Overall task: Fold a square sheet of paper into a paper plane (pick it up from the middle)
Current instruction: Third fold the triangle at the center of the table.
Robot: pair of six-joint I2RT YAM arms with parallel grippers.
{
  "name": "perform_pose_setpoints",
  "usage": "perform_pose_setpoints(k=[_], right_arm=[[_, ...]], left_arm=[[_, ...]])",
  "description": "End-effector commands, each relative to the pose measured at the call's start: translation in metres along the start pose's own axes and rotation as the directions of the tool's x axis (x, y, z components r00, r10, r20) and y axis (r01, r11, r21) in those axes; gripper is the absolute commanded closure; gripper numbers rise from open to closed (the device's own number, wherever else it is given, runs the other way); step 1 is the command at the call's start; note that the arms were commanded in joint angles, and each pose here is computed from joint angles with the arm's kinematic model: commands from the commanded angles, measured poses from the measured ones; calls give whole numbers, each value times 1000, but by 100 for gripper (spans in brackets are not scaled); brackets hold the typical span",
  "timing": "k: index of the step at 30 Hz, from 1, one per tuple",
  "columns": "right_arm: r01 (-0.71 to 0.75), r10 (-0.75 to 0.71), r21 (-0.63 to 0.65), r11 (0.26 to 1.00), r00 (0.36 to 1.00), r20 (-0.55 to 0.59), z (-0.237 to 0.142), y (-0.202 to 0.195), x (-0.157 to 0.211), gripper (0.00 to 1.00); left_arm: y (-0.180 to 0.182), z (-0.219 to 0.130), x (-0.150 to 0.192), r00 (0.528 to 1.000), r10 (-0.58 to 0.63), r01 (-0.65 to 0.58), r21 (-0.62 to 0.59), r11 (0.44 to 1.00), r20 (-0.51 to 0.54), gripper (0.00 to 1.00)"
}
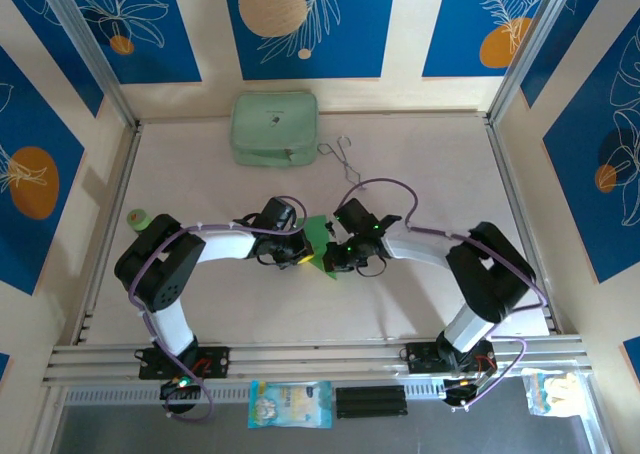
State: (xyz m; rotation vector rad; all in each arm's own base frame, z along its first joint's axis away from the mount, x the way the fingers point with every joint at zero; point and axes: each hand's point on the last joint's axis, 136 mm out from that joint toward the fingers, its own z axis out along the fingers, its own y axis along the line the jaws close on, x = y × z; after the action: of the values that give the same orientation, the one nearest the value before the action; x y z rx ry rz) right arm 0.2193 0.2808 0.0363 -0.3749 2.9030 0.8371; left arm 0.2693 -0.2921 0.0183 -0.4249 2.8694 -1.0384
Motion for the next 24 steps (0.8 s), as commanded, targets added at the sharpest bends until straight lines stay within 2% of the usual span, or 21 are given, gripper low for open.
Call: perform_pose_setpoints(k=[1,8,16,19,24], right_arm=[[-20,20,29,999,1000,-9,8,-2,-4,96],[-39,41,32,999,998,-46,17,-11,6,96],[-89,95,59,994,988,-120,31,-31,27,97],[-99,107,64,993,985,-133,33,-35,31,97],[-106,114,70,992,984,-137,32,-37,31,97]], left_arm=[[33,6,7,999,-42,40,-124,992,-15,92],[21,3,5,1000,-19,19,-76,997,-6,91],[-30,-11,1,991,131,-134,115,984,34,84],[-35,-11,10,983,183,-186,133,974,35,83],[-28,-6,19,980,197,-197,116,973,17,84]])
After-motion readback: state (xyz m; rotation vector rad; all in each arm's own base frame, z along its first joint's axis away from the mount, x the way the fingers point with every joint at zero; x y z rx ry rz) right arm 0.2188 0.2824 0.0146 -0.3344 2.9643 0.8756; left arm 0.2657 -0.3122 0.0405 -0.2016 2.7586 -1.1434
